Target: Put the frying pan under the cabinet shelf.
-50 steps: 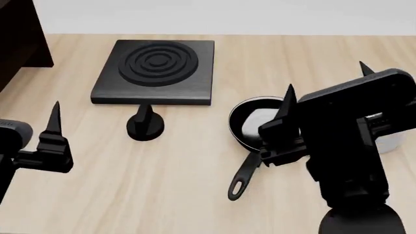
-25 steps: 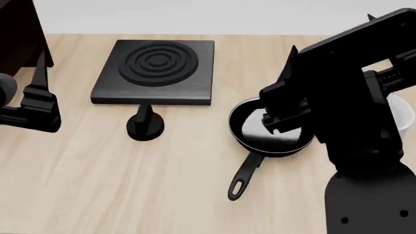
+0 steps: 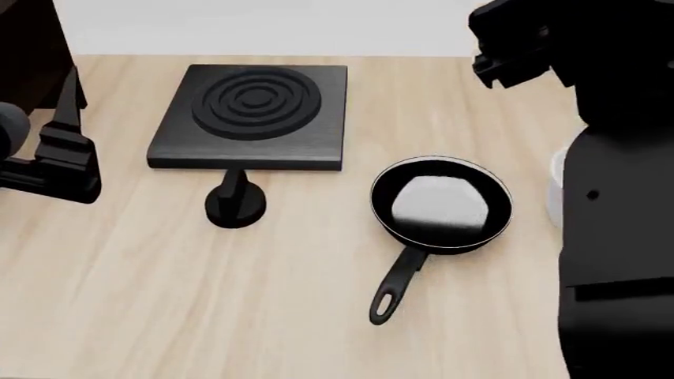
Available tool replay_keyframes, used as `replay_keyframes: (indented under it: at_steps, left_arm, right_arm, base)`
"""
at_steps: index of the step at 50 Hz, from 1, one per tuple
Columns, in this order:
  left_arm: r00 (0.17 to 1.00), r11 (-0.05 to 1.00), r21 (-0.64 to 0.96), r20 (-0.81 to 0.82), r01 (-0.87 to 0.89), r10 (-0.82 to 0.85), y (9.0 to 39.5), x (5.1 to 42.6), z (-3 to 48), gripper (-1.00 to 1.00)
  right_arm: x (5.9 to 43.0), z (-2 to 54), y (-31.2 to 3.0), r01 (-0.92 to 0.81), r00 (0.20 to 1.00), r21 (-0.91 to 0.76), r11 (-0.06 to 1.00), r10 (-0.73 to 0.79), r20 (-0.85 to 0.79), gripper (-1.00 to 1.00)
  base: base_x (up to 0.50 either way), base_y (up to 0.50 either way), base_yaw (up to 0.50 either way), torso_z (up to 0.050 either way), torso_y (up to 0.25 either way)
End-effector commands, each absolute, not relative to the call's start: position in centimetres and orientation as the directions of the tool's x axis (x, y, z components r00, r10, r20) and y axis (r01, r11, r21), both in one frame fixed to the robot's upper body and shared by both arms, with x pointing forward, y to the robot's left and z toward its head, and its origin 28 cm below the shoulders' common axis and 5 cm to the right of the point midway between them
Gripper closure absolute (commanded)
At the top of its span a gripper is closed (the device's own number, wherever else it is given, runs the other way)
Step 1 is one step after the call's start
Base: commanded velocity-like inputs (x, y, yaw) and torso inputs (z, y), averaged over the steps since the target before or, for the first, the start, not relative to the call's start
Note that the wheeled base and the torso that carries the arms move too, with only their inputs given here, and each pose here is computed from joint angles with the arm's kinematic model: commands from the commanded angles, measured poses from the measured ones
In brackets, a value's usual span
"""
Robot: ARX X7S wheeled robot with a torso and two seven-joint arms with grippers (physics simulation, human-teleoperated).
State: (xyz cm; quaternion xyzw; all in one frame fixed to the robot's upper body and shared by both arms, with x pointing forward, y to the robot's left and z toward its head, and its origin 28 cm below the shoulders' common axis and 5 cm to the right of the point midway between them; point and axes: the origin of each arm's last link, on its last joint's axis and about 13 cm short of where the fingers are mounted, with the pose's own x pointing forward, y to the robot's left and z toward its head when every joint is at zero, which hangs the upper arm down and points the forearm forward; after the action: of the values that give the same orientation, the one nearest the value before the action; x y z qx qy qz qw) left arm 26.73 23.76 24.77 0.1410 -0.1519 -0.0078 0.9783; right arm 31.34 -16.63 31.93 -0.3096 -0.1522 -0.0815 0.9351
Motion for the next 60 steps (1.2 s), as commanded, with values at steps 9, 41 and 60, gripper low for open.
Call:
replay_keyframes:
  at_steps: [9,41,60]
  left_arm:
    - [0.945,0.956,0.291,0.322,-0.041,-0.058,23.9,27.0,26.2,-1.0]
    - [0.939,0.955,0.293,0.339,-0.051,-0.054,24.1,27.7,27.4,-1.0]
    - [0.941,0.952,0.303,0.33,-0.033,-0.073,23.7,27.2,27.1,-1.0]
  right_arm:
    - [34.1,35.4,-17.2,0.282,0.93,-0.56,0.779,-0.077,0.36,-1.0]
    - [34.4,35.9,-16.6,0.255,0.935,-0.573,0.779,-0.047,0.352,-1.0]
    - [34.4,36.0,-16.5,0.248,0.938,-0.591,0.768,-0.039,0.343,-1.0]
  base:
    - [0.0,0.0,0.0,0.0,0.0]
    - [0.0,0.0,0.0,0.0,0.0]
    - [0.06,0.41,0.0,0.0,0.0]
